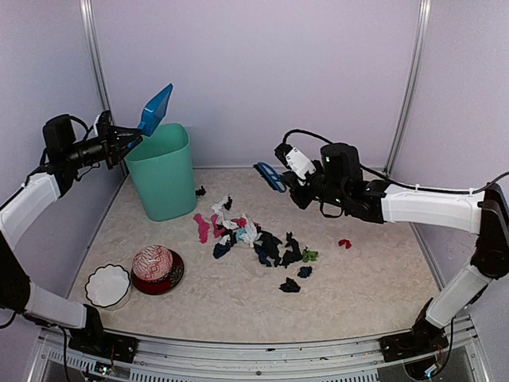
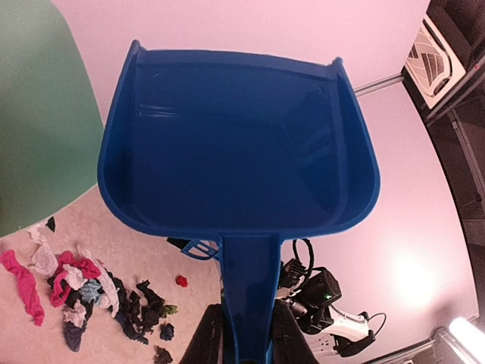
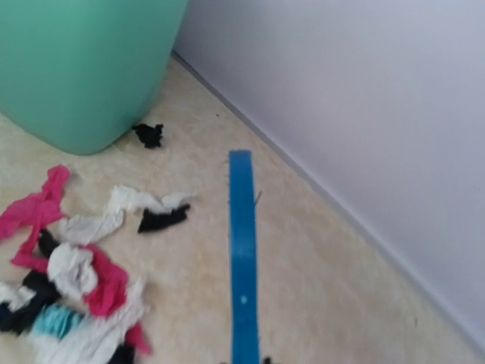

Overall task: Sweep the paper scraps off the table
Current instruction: Dump the paper scraps in the dustpan into the trash bin, then sweep the paper scraps at the center of the board.

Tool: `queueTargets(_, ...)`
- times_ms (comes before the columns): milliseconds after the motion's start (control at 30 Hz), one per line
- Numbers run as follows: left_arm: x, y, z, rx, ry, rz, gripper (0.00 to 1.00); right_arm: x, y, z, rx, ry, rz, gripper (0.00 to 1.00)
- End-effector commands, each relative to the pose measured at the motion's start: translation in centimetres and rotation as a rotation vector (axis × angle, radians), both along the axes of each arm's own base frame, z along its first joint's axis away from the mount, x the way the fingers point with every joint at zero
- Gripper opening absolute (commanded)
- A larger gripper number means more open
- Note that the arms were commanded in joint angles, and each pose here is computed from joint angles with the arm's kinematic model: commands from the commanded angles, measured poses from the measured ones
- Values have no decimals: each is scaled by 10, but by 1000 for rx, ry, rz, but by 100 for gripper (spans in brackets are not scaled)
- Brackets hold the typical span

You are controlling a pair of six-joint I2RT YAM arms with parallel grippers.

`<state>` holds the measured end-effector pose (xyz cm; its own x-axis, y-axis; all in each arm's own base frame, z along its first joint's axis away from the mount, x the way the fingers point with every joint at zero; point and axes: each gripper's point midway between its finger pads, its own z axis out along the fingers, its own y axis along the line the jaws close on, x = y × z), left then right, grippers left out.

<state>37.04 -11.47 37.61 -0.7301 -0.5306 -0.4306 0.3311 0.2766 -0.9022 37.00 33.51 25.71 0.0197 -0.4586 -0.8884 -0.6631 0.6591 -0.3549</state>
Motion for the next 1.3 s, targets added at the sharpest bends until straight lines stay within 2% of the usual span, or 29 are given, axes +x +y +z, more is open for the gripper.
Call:
queueTargets(0, -15, 3, 7, 56, -79, -2, 0, 23, 30, 16, -51, -134, 91, 0)
queueTargets(300, -18, 26, 5, 358, -163, 168, 0, 85, 90, -5, -192, -256, 199, 0)
queueTargets(400, -20, 27, 3, 406, -182, 178, 0, 101, 106, -15, -243, -299, 245, 0)
queueTargets(567, -20, 37, -2, 541, -197, 280, 0, 120, 116, -25, -314, -409, 301, 0)
queueTargets(767, -19, 46, -5, 675, -217, 382, 0, 150, 114, -34, -354, -430, 368, 0)
queueTargets(1033, -24, 49, -3, 699, -291, 425, 0, 171, 110, -56, -331, -464, 426, 0)
queueTargets(1267, -30, 53, 1, 705, -285, 460, 0, 192, 124, -69, -311, -527, 450, 0)
